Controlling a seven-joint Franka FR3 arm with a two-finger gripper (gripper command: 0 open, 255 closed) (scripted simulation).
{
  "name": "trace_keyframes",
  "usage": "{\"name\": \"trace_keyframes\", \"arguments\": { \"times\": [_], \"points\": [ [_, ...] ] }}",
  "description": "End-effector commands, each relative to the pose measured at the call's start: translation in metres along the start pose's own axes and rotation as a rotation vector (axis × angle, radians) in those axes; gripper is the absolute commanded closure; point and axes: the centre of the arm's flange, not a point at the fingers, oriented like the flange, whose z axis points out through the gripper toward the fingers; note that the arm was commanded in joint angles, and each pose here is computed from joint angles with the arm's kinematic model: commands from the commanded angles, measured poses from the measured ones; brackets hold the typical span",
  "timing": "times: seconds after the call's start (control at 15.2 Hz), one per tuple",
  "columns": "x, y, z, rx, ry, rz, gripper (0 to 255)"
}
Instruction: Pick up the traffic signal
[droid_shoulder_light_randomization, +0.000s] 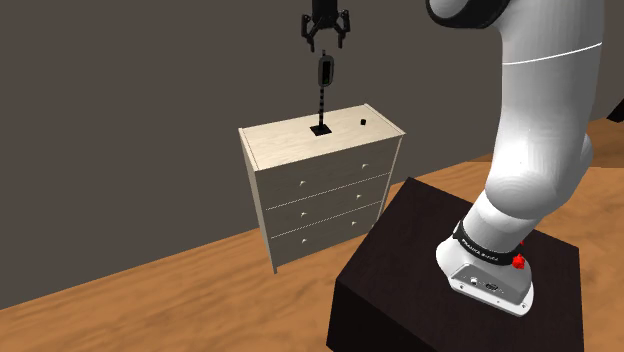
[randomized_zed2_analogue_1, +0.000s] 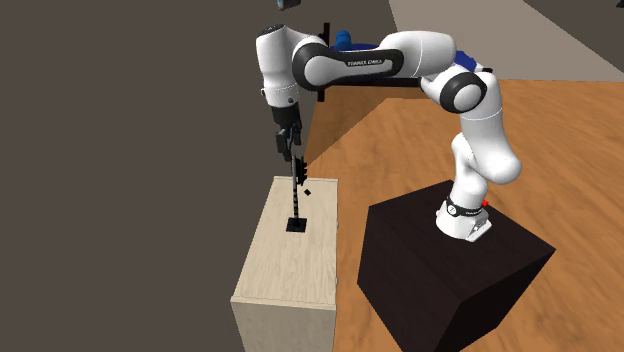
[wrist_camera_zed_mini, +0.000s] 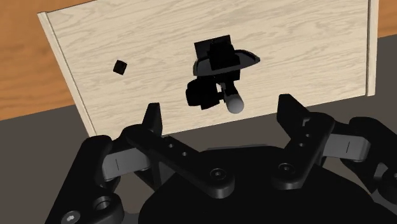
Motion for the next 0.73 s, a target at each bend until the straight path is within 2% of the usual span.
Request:
{"name": "trace_keyframes", "arguments": {
  "times": [0.0,0.4,0.53,0.59,0.66],
  "points": [
    [0.009,0.004,0.004,-0.003,-0.003,0.02,0],
    [0.013,0.002,0.038,-0.003,-0.003,0.02,0],
    [0.013,0.002,0.038,-0.003,-0.003,0.02,0],
    [0.012,0.002,0.038,-0.003,-0.003,0.02,255],
    [0.012,0.002,0.038,-0.003,-0.003,0.02,255]
  ]
}}
